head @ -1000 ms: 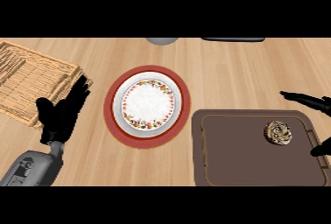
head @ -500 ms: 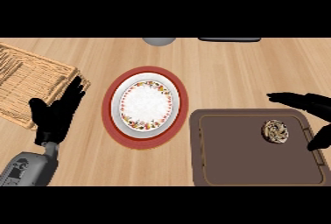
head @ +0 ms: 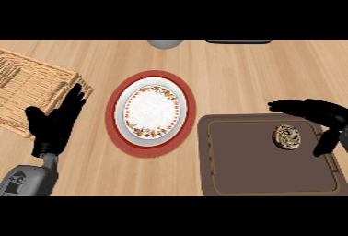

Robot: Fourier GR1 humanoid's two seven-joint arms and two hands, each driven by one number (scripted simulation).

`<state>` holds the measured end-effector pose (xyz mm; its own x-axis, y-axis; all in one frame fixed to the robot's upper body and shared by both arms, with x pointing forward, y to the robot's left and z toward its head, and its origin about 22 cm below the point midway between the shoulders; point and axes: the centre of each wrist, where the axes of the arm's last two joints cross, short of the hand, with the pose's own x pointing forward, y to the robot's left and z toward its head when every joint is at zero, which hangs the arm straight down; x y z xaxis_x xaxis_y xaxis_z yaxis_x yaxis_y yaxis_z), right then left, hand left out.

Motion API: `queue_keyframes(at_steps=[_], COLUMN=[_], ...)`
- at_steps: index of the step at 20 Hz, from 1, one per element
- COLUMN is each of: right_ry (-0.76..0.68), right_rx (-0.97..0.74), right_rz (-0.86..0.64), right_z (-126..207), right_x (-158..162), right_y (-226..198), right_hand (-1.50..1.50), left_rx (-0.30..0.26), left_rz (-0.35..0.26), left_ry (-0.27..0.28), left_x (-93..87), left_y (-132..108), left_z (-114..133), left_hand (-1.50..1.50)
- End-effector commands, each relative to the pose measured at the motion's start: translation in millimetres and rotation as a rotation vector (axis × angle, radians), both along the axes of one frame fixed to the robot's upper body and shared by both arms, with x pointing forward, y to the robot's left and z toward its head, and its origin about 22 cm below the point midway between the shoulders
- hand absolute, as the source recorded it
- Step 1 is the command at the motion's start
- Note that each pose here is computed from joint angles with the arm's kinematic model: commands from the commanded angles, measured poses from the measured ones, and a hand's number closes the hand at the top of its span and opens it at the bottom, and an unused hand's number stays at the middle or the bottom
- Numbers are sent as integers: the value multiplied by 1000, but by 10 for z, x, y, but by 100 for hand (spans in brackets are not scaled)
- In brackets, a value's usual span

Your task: Pick the cupcake from the tray and place it in the plate

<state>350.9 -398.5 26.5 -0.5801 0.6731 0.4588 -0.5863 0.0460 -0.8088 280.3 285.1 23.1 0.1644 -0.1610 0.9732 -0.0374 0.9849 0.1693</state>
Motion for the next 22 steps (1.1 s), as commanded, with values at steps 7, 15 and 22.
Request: queue_keyframes(at_steps=[7, 15, 22], right_ry=[24, 40, 49], right_rx=[11, -96, -53], right_rz=[57, 128, 248], right_z=[-300, -508, -510], right_x=[26, -11, -41], right_y=[177, 269, 432], right_hand=[-150, -150, 150], left_rx=[-8, 0, -18], left_rz=[-5, -17, 1], left_ry=[-1, -11, 3], left_x=[35, -72, -7], left_y=[59, 94, -67], left_z=[-166, -19, -86], left_hand=[0, 0, 0])
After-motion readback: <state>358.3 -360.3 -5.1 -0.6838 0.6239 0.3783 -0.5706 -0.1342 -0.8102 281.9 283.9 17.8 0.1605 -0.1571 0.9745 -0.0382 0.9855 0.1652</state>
